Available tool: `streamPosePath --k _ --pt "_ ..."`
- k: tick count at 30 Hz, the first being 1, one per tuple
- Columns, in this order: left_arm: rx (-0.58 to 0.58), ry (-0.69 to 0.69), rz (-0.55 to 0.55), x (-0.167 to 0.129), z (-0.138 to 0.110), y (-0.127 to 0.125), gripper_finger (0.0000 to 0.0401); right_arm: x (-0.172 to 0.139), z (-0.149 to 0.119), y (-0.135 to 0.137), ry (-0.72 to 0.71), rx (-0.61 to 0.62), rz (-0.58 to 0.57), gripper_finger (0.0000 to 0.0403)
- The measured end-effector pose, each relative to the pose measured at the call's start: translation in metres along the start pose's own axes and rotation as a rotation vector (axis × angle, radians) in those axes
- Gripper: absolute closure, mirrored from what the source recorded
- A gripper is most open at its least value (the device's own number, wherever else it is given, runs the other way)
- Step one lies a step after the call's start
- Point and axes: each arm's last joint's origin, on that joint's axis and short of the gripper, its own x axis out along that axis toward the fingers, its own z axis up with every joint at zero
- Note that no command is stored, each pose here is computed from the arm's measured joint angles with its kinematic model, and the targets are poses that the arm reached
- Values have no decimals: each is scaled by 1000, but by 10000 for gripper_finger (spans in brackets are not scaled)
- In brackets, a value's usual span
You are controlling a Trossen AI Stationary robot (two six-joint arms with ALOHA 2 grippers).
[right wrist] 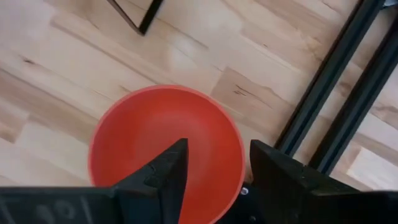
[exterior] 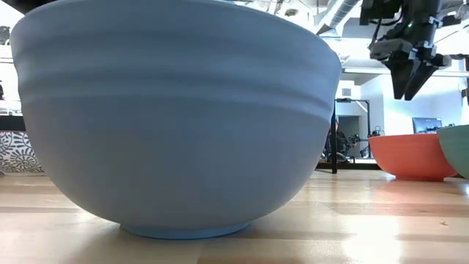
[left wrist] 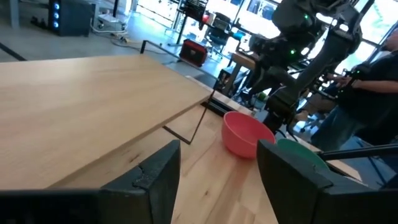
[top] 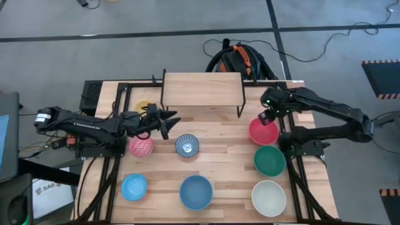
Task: Place and stack bowls onto a shelf
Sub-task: Put the red bowl on the shelf
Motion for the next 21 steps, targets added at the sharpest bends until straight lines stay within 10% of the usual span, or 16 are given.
streamPosePath --k 21 --pt "-17 18 -27 23 -31 -12 208 37 -1 -17 104 62 -49 203"
